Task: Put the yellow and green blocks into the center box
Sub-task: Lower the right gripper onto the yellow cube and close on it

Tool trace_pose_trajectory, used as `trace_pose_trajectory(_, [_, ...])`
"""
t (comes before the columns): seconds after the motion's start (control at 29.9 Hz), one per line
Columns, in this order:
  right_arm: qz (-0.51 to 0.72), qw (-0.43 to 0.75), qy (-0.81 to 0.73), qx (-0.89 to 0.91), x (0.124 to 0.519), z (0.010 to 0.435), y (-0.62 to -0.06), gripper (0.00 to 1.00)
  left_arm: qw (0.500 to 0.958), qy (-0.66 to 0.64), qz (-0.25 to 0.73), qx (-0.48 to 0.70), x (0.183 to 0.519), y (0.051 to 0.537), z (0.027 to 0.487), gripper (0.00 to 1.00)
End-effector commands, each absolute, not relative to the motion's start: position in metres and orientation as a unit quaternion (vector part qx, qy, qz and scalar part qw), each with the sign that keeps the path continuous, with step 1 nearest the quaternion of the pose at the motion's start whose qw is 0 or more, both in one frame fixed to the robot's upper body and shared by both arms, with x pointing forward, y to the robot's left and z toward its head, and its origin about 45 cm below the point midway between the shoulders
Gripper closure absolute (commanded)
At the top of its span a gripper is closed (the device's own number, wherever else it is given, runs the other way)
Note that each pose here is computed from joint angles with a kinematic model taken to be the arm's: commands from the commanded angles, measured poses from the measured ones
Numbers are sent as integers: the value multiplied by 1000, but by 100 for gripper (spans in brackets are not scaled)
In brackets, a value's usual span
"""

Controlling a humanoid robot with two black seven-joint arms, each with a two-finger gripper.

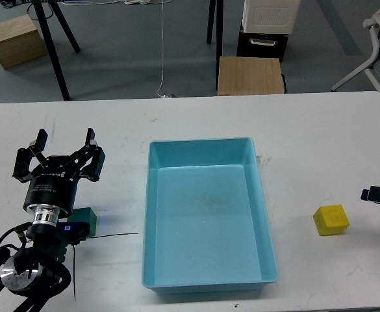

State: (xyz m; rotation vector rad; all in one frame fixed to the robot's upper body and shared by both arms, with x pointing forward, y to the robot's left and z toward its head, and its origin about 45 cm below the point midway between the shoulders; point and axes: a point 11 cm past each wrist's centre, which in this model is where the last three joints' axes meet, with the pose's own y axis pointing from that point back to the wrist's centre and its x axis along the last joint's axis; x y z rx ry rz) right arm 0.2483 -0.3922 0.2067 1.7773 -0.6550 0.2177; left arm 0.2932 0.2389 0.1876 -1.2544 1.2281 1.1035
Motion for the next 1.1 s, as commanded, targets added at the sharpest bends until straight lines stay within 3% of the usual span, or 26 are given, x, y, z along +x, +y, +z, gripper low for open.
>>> trace_pose_trajectory(0.0, [103, 577, -267, 765, 254, 201, -377, 4, 506, 511, 457, -524, 294, 238, 187, 0])
trace_pose_trajectory(0.44, [142, 580, -189, 779, 269, 187, -321, 4, 505, 509, 461, -523, 295, 240, 184, 0])
trace_pose_trajectory(0.9, [134, 606, -167, 766, 261, 175, -323, 5, 504, 509, 461, -524, 294, 240, 184, 0])
trace_pose_trajectory(1.07, [127, 611, -164, 764, 256, 171, -326, 20, 504, 509, 461, -523, 294, 240, 184, 0])
